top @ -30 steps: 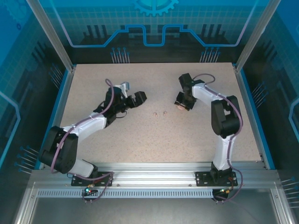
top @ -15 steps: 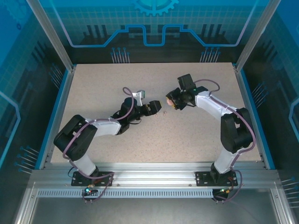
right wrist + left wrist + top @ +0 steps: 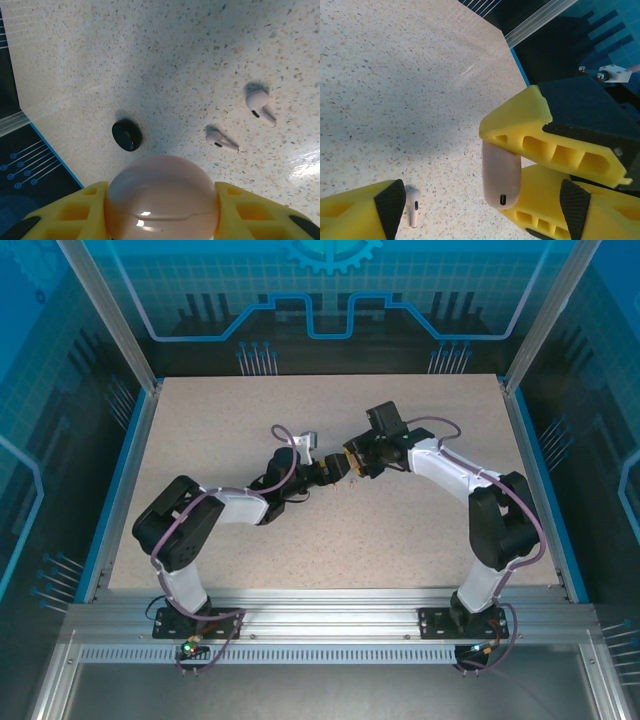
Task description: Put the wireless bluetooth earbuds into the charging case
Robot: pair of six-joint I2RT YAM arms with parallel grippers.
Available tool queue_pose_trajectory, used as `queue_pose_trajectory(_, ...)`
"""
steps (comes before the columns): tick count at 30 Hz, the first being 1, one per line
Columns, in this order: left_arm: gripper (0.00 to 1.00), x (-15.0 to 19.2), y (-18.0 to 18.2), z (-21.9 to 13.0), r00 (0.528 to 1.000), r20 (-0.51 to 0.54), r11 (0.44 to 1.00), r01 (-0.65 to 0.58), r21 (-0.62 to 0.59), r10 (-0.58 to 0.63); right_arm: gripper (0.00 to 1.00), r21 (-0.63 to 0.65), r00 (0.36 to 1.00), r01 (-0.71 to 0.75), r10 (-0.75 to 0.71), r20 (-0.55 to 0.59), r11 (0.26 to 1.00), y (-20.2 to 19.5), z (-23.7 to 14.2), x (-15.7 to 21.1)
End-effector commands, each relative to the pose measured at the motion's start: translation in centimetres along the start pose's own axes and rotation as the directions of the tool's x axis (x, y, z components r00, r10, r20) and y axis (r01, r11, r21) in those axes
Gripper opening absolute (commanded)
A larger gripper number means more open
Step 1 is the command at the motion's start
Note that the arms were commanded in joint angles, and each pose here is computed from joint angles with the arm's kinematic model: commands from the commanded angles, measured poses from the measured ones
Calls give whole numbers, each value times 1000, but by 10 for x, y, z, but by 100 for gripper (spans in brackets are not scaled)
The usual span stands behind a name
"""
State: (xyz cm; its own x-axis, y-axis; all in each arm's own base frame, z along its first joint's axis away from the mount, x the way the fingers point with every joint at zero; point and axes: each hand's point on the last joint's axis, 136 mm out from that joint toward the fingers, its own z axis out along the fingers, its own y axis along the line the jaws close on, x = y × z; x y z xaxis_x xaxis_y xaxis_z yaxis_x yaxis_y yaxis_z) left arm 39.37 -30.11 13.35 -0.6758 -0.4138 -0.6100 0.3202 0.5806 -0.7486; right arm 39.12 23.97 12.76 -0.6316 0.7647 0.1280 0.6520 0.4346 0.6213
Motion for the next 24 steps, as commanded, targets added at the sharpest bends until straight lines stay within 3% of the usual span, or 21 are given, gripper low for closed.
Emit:
queue_pose_trajectory(1,79,-10,-17,7,999,33,998,-25,58,23,37,-61,1000,1,-2,-8,998,23,-10,9)
queue_pose_trajectory(18,57,-13,-18,16,999,39,997,-37,65,35,37,-74,1000,4,-6,-26,997,24,-8,17)
queue_pose_trajectory(24,45,-13,-17,18,999,43,997,-30,68,27,37,-75,1000,2,-4,-28,997,23,-7,18)
